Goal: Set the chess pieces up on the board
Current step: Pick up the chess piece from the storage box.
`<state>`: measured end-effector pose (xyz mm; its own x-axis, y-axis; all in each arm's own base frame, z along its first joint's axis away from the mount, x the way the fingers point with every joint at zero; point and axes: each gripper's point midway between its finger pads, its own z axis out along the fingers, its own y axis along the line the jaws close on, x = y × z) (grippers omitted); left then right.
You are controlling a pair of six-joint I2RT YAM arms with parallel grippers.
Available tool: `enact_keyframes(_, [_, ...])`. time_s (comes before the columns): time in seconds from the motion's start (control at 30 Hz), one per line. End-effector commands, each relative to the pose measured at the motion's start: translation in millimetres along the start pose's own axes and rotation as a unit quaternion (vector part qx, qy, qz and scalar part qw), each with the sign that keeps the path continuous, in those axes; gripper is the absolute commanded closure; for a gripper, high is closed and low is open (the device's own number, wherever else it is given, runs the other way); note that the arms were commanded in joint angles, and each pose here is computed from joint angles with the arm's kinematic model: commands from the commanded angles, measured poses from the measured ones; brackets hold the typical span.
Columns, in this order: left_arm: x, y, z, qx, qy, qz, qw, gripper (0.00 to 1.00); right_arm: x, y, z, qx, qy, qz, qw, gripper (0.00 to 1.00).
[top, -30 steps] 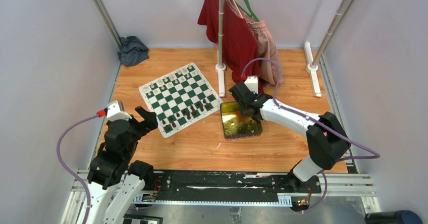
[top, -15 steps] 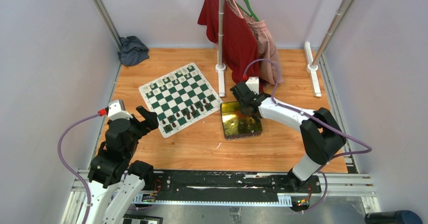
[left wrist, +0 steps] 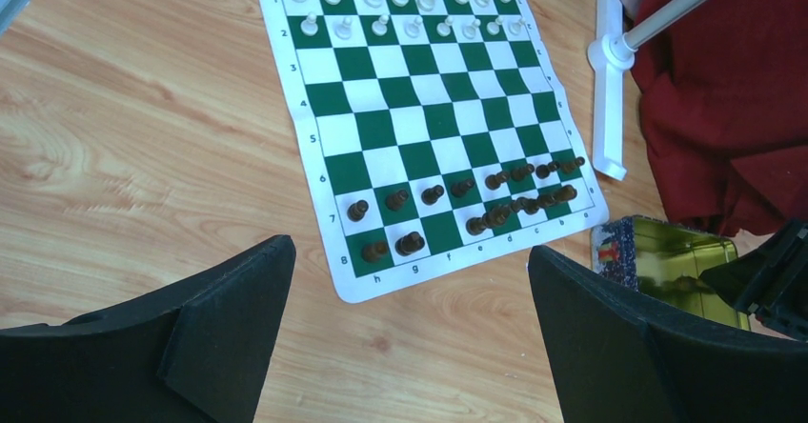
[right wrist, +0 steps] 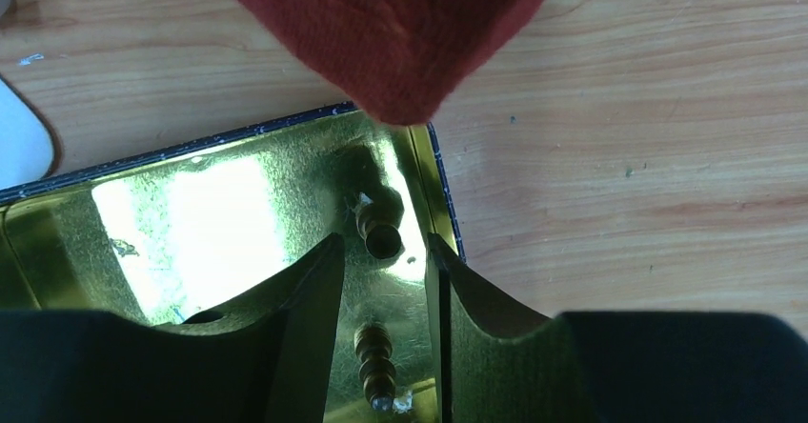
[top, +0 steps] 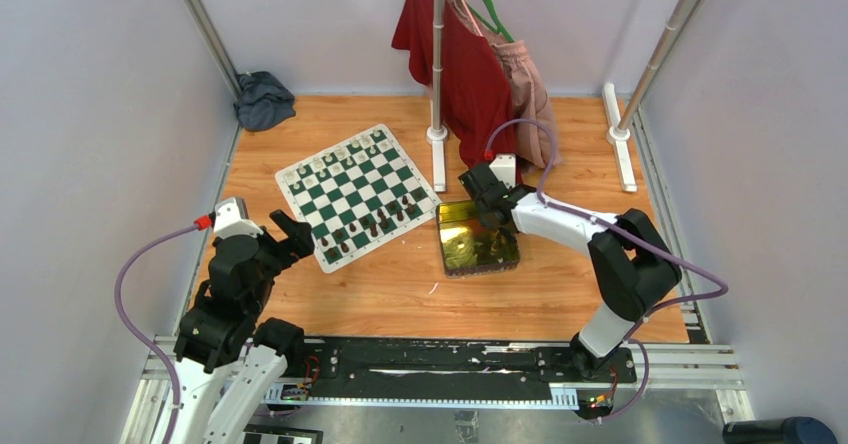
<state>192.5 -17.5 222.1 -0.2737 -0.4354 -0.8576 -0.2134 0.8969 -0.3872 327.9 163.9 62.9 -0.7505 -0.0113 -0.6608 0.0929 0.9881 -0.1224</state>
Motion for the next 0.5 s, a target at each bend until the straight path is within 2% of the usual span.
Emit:
enact_keyframes(0.0, [2.3,-3.0,3.2,0.006,0.005,0.010,1.000,0.00,8.9,-6.9,11.1,0.013,0.011,0.011,1.000,0.59])
enact_keyframes(0.47, [3.1,-2.7,4.7,0.005,0.005,0.011,1.000,0.00,9.8,-7.1,21.4,0.014,0.017,0.008,1.000,0.66])
